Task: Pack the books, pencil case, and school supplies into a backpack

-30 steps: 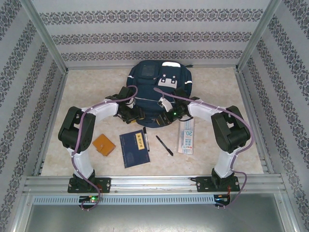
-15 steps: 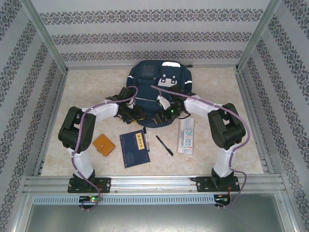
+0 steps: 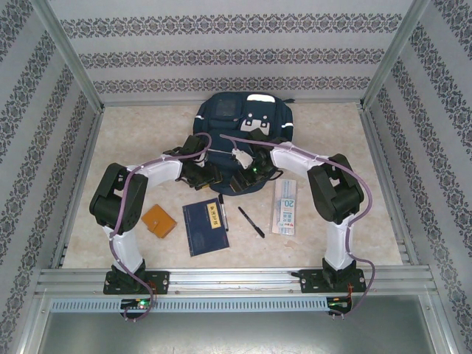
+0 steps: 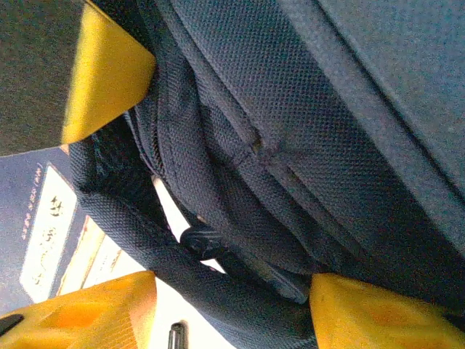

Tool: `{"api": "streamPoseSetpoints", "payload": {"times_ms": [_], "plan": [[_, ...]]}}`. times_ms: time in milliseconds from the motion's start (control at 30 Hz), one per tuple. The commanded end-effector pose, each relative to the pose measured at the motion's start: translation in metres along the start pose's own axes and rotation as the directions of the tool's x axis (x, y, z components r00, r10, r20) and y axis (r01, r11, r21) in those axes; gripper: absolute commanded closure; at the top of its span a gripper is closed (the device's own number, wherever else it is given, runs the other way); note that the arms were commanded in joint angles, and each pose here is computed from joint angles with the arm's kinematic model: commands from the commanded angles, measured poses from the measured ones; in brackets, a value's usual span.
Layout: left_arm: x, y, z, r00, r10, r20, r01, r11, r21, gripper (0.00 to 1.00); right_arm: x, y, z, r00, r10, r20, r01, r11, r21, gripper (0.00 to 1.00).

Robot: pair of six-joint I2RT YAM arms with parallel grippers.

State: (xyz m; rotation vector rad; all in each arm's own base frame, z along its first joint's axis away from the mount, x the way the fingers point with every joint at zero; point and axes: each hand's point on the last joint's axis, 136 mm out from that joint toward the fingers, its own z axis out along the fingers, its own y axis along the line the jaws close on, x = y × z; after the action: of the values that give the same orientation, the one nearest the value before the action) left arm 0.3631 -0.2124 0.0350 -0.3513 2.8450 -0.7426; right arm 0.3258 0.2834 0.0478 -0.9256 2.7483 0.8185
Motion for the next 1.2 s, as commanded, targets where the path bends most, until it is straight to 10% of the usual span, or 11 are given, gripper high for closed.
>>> {"api": "streamPoseSetpoints", "payload": {"times_ms": [0,400,833,1167], "plan": [[0.022,-0.003,0.018,0.999,0.002,-0.054,-0.001,1.0,0.016,0.54,0.003,0.03,0.021,1.0,-0.026,-0.012,0.023,0.979,-0.204,0.48],[0.022,-0.005,0.017,0.999,-0.008,-0.033,0.009,1.0,0.03,0.54,-0.026,0.05,0.001,0.998,0.04,0.054,-0.014,0.909,-0.417,0.71],[0.024,-0.001,0.013,1.0,0.0,-0.016,0.0,1.0,0.02,0.54,-0.018,-0.014,0.013,0.982,0.172,0.076,-0.185,0.952,0.244,0.85],[0.024,-0.01,0.011,1.0,-0.011,-0.015,0.012,0.997,0.07,0.54,-0.063,0.063,-0.006,0.887,0.437,0.15,-0.385,0.879,-0.279,1.0]]}}
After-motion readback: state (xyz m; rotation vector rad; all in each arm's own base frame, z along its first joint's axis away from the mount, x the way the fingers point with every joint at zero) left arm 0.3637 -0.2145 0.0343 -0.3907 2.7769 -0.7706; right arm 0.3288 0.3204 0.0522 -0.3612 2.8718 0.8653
